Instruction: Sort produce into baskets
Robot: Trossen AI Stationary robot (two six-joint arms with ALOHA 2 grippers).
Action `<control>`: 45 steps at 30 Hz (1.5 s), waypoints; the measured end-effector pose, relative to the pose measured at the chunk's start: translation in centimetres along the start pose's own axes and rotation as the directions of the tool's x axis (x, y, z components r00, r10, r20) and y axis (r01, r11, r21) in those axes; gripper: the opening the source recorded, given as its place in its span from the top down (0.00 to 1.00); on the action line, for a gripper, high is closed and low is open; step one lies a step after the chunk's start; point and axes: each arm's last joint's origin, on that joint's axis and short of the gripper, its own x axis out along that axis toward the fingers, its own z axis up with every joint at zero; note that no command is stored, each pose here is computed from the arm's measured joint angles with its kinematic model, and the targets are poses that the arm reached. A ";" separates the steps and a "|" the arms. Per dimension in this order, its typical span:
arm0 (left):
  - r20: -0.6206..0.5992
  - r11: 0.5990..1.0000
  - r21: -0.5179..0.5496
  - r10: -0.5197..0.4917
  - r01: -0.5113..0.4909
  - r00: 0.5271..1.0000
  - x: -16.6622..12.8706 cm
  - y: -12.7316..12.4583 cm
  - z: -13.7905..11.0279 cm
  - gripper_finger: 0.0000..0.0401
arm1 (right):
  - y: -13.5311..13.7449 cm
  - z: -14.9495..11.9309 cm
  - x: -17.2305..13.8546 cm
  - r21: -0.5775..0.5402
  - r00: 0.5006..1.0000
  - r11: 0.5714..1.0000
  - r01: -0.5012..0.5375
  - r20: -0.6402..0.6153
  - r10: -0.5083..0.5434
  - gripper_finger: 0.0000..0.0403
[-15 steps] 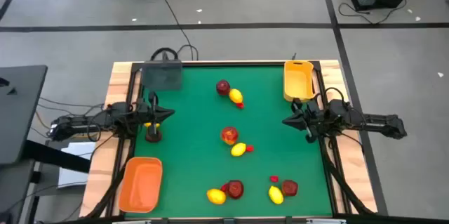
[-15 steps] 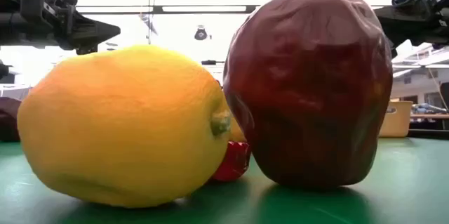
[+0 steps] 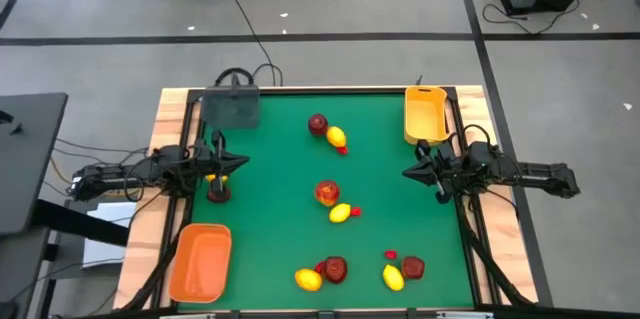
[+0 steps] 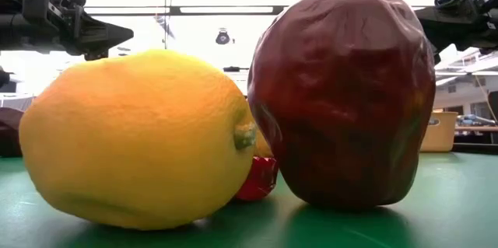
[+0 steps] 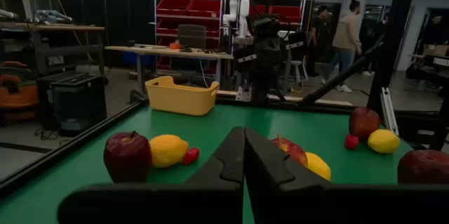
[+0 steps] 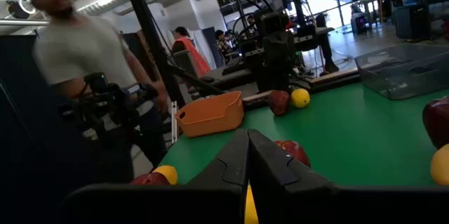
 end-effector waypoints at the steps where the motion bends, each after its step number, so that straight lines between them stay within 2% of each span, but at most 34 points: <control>1: 0.000 1.000 0.000 0.000 0.000 1.000 0.0 0.0 0.0 0.97 | 0.0 0.0 0.0 0.000 1.000 1.000 0.000 0.000 0.000 0.95; 31: 0.017 1.000 -0.005 -0.001 0.001 1.000 0.0 0.0 0.2 0.97 | 0.0 0.0 0.0 0.000 1.000 1.000 -0.001 0.000 0.001 0.95; 34: 0.036 0.995 -0.103 -0.002 0.005 0.999 0.0 0.0 0.3 0.97 | 0.0 0.0 0.0 0.000 1.000 1.000 0.000 0.000 0.000 0.95; 38: 0.044 0.936 -0.350 -0.003 0.018 0.999 0.0 0.0 0.4 0.97 | 0.0 0.1 0.0 -0.002 1.000 1.000 0.011 0.010 -0.011 0.95; 41: 0.054 0.899 -0.438 0.011 0.014 0.998 0.0 0.0 0.5 0.97 | 0.0 0.8 0.0 -0.006 0.994 0.999 0.049 0.097 -0.048 0.95; 45: 0.070 0.866 -0.496 0.106 -0.058 0.992 0.0 0.3 0.6 0.97 | 0.4 2.2 -0.3 0.052 0.961 0.997 0.056 0.267 -0.068 0.95</control>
